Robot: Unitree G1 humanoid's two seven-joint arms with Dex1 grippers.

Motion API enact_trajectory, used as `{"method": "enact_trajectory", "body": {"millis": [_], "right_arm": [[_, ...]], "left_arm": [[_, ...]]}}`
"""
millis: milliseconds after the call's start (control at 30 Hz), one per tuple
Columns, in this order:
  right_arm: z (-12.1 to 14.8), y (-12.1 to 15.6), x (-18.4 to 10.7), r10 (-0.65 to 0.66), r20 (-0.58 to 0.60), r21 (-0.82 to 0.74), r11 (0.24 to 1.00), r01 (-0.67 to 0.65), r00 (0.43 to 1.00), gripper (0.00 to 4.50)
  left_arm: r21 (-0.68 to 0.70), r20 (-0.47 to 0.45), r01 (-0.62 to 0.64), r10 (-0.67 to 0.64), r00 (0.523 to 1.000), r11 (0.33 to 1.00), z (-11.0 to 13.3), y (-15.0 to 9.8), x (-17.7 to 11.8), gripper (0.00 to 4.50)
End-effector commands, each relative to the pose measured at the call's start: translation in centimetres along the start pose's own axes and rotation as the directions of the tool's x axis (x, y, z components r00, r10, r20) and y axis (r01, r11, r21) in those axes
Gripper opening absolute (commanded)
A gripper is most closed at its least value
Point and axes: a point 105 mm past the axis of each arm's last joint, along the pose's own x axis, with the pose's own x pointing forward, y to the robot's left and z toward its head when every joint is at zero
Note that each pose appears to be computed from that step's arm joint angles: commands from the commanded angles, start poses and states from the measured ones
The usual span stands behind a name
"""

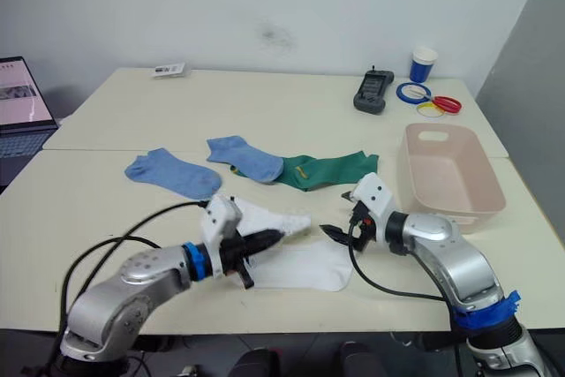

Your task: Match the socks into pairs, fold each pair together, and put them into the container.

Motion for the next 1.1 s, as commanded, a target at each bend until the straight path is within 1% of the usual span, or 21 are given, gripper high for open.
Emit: {"method": "enact_trajectory", "body": {"millis": [33,133,167,267,333,400,433,467,500,567,700,833,933,1033,1067,1100], "right_arm": [[0.3,-0.4,-0.7,-0.025,0.019,-0.017,1.0,0.025,1.0,4.5],[-0.1,-0.4,-0.9,-0.03,0.011,-0.011,0.999,0.03,0.999,4.5],[-0.2,-0.4,-1.0,-0.03,0.005,-0.01,0.999,0.03,1.0,4.5],[-0.3,-0.2,-1.0,-0.021,0.0,-0.007,1.0,0.021,1.0,4.5],[0.0,0.3,-0.8,0.005,0.017,0.016,1.0,-0.005,1.0,4.5],[0.3,0.7,-0.4,0.014,0.027,0.034,0.999,-0.015,1.0,4.5],[0.3,1.0,0.1,0.022,0.02,0.041,0.999,-0.023,1.0,4.5],[0.2,1.3,0.4,0.036,0.006,0.044,0.998,-0.036,0.999,4.5],[-0.1,1.8,0.8,0.059,-0.023,0.044,0.997,-0.058,0.998,4.5],[-0.9,2.5,1.5,0.092,-0.081,0.056,0.995,-0.087,0.993,4.5],[-1.5,3.0,2.5,0.108,-0.102,0.109,0.989,-0.097,0.989,4.5],[-2.5,2.8,3.1,0.095,-0.145,0.106,0.991,-0.08,0.985,4.5],[-2.1,2.7,3.5,0.097,-0.13,0.127,0.989,-0.081,0.987,4.5],[-2.2,2.9,3.5,0.119,-0.139,0.134,0.986,-0.101,0.983,3.9],[-2.0,3.0,3.6,0.129,-0.125,0.13,0.985,-0.113,0.984,3.61],[-1.8,3.1,3.7,0.136,-0.113,0.126,0.985,-0.122,0.984,3.23]], "left_arm": [[0.027,0.047,0.031,-0.033,0.998,0.999,1.3,-0.6,0.3,0.6],[0.031,0.027,0.067,-0.068,0.997,0.997,1.2,-0.9,0.0,1.62],[0.026,0.02,0.069,-0.069,0.997,0.997,1.2,-0.5,-0.6,1.86],[-0.022,0.027,0.055,-0.054,0.998,0.998,1.8,1.2,-2.4,2.89],[-0.041,0.047,-0.025,0.027,0.999,0.999,2.3,3.7,-3.5,3.55],[-0.063,0.065,-0.164,0.168,0.984,0.984,2.6,7.3,-5.0,4.17],[-0.056,0.056,-0.264,0.267,0.962,0.963,2.3,9.7,-5.9,4.47],[-0.049,0.045,-0.334,0.336,0.941,0.941,1.9,11.5,-6.7,4.47],[-0.042,0.034,-0.379,0.38,0.924,0.925,1.6,12.8,-7.3,4.47],[-0.048,0.029,-0.419,0.42,0.907,0.907,1.2,14.1,-7.5,4.47],[-0.087,0.022,-0.431,0.434,0.9,0.898,0.5,14.9,-6.4,4.47],[-0.078,-0.034,-0.426,0.424,0.905,0.902,-0.9,14.9,-5.6,4.47],[-0.074,-0.059,-0.418,0.414,0.908,0.906,-1.6,14.7,-5.3,4.47],[-0.077,-0.066,-0.408,0.404,0.912,0.91,-1.8,14.6,-5.2,3.87],[-0.076,-0.068,-0.406,0.401,0.913,0.911,-1.8,14.6,-5.2,3.62],[-0.072,-0.07,-0.405,0.401,0.914,0.911,-1.8,14.6,-5.2,3.24]]}}
